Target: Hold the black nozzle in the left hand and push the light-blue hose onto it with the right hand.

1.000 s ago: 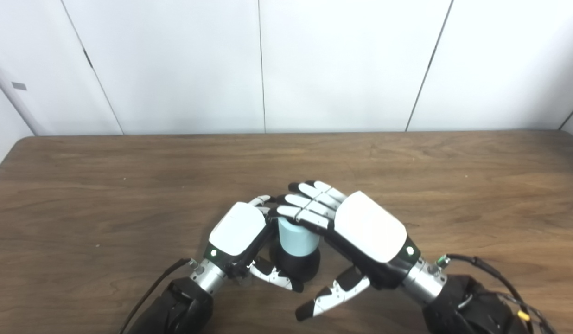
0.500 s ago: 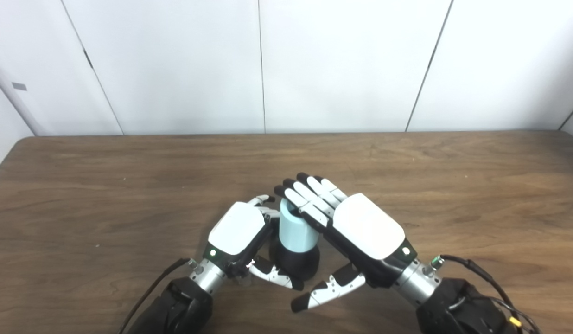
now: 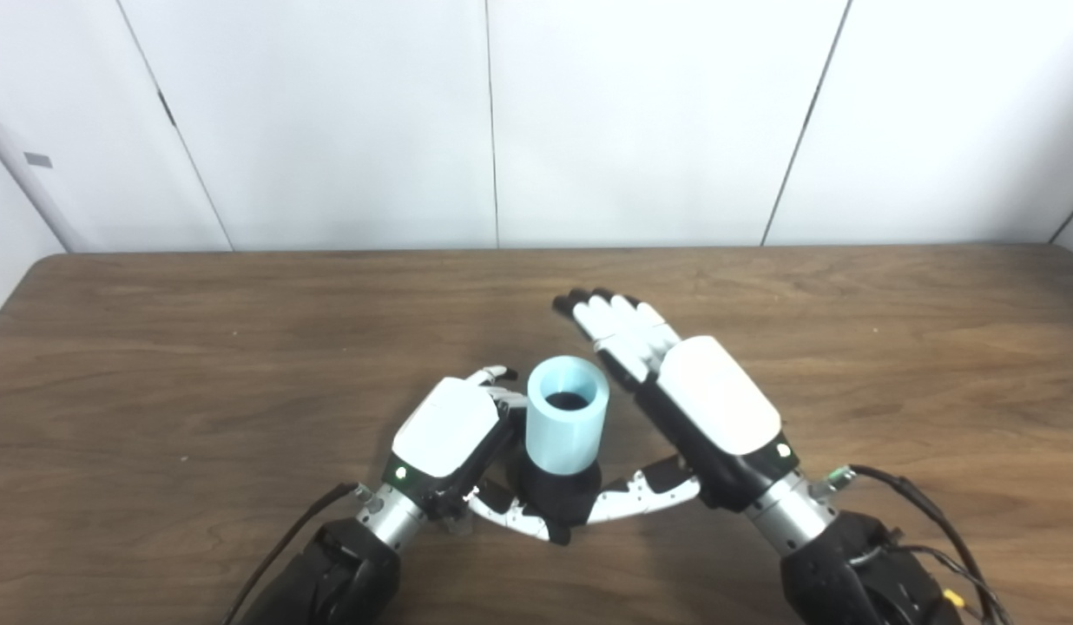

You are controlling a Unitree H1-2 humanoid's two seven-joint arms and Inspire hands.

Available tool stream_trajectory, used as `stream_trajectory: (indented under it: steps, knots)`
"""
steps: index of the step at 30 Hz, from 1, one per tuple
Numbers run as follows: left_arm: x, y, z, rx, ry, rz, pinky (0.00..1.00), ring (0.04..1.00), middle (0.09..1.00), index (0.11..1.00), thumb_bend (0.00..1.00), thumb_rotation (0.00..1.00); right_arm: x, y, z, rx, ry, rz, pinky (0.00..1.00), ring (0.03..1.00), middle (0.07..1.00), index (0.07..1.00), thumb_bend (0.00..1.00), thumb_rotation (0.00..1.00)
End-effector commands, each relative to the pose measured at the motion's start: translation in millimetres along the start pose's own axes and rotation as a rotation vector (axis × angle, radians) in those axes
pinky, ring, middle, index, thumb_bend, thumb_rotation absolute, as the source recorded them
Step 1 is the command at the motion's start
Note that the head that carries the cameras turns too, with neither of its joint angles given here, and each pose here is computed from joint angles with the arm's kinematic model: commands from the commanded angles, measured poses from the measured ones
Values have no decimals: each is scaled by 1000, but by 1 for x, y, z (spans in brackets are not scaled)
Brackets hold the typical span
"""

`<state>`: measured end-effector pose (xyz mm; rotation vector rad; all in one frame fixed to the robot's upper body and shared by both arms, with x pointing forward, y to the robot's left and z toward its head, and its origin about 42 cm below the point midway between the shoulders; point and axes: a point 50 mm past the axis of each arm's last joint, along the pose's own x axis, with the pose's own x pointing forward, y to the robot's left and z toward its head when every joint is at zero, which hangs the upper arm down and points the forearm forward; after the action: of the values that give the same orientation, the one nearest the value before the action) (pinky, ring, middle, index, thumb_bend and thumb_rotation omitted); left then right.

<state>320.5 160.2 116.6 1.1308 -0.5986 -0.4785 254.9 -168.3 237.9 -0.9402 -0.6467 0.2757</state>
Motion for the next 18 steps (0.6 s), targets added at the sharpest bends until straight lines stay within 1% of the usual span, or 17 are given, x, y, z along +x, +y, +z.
stream_trajectory:
  steps: [1,3,8,10,12,15,16,18]
  knots:
    - [-25,-37,3,-60,50,-104,834,482,468,500,523,0,1,-8,8,42,-74,-117,973,1000,1000,1000,892,823]
    - [-25,-37,3,-58,53,-107,842,485,469,499,523,0,0,-8,7,63,-89,-162,922,982,1000,1000,881,819]
    - [-25,-37,2,-61,61,-107,844,487,472,496,523,0,-1,-6,0,165,-99,-260,910,968,993,996,859,823]
    - [-25,-37,1,-59,63,-105,844,486,473,495,523,0,-3,-2,-7,246,-72,-312,891,949,973,979,874,814]
    - [-24,-37,1,-54,65,-102,843,485,473,494,523,0,-7,4,-17,352,-44,-366,852,922,943,942,885,816]
    - [-24,-35,0,-41,85,-96,848,488,472,496,523,0,-18,12,-33,495,45,-399,855,921,927,931,890,829]
    - [-23,-34,-1,-24,93,-101,858,495,473,496,523,0,-22,14,-36,539,74,-404,833,922,928,928,865,818]
    - [-23,-32,-3,14,115,-120,871,513,478,493,524,0,-28,17,-39,611,115,-416,805,920,927,915,769,787]
